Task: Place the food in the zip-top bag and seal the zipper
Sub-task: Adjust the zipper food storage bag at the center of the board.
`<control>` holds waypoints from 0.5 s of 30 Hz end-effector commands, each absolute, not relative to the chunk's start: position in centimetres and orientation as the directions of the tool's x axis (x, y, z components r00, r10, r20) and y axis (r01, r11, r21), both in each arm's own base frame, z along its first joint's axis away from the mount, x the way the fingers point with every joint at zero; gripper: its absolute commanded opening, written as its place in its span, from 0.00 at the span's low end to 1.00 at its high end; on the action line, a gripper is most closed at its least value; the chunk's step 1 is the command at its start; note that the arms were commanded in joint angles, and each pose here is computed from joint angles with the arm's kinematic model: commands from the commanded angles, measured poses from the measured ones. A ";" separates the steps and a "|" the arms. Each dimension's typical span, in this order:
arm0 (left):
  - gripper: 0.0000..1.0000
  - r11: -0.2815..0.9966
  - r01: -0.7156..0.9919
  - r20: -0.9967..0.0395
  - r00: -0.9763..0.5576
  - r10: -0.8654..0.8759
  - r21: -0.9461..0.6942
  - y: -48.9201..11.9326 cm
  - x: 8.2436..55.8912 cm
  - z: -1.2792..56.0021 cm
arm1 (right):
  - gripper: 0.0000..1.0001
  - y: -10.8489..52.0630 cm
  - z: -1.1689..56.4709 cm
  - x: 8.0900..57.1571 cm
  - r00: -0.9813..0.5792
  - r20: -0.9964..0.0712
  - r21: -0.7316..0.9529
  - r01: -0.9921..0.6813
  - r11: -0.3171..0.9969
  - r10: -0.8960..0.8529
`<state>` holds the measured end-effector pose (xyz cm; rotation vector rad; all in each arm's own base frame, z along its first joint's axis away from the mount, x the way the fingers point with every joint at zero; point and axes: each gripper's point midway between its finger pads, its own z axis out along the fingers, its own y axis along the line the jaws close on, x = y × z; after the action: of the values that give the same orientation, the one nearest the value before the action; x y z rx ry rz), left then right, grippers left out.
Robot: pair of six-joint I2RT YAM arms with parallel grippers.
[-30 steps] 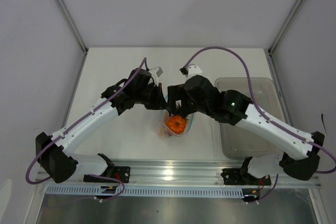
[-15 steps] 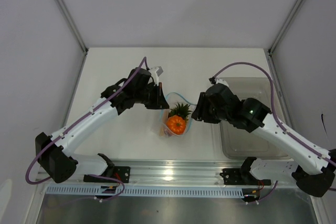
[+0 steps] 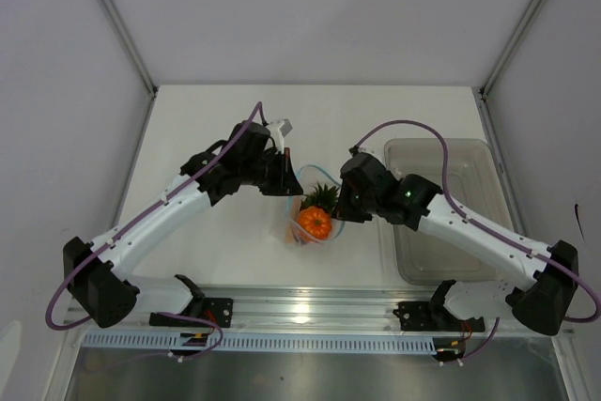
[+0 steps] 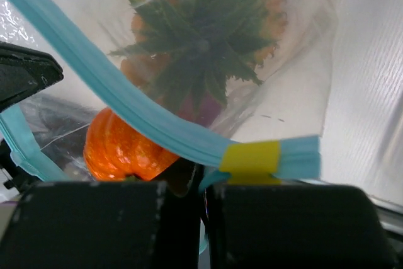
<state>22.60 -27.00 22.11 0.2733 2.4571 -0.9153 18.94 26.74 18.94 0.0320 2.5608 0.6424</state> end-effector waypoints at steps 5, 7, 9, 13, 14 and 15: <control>0.00 0.729 0.488 -0.655 -0.752 0.071 -0.480 -26.2 22.3 26.1 | 0.00 27.7 24.5 20.0 -0.815 -0.561 0.472 -0.168 0.866 0.148; 0.01 0.725 0.538 -0.696 -0.709 0.113 -0.431 -25.6 21.6 27.4 | 0.00 27.7 26.2 18.5 -0.805 -0.581 0.469 -0.208 0.858 0.122; 0.01 0.694 0.592 -0.737 -0.663 0.131 -0.410 -25.5 20.3 29.6 | 0.00 27.7 28.2 16.9 -0.798 -0.590 0.497 -0.240 0.834 0.122; 0.01 0.610 0.669 -0.764 -0.626 0.155 -0.425 -26.2 17.3 31.7 | 0.00 27.9 29.6 14.4 -0.823 -0.549 0.568 -0.236 0.788 0.149; 0.01 0.596 0.674 -0.751 -0.638 0.171 -0.437 -26.5 16.6 31.1 | 0.00 27.9 29.4 14.2 -0.830 -0.534 0.576 -0.219 0.788 0.160; 0.01 0.591 0.673 -0.747 -0.643 0.170 -0.444 -26.5 16.3 30.9 | 0.00 28.1 29.4 13.8 -0.834 -0.529 0.583 -0.221 0.782 0.159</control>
<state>18.12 -26.40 29.81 0.5818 2.2005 -0.9261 14.60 28.28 28.38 -0.1096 2.4033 0.8456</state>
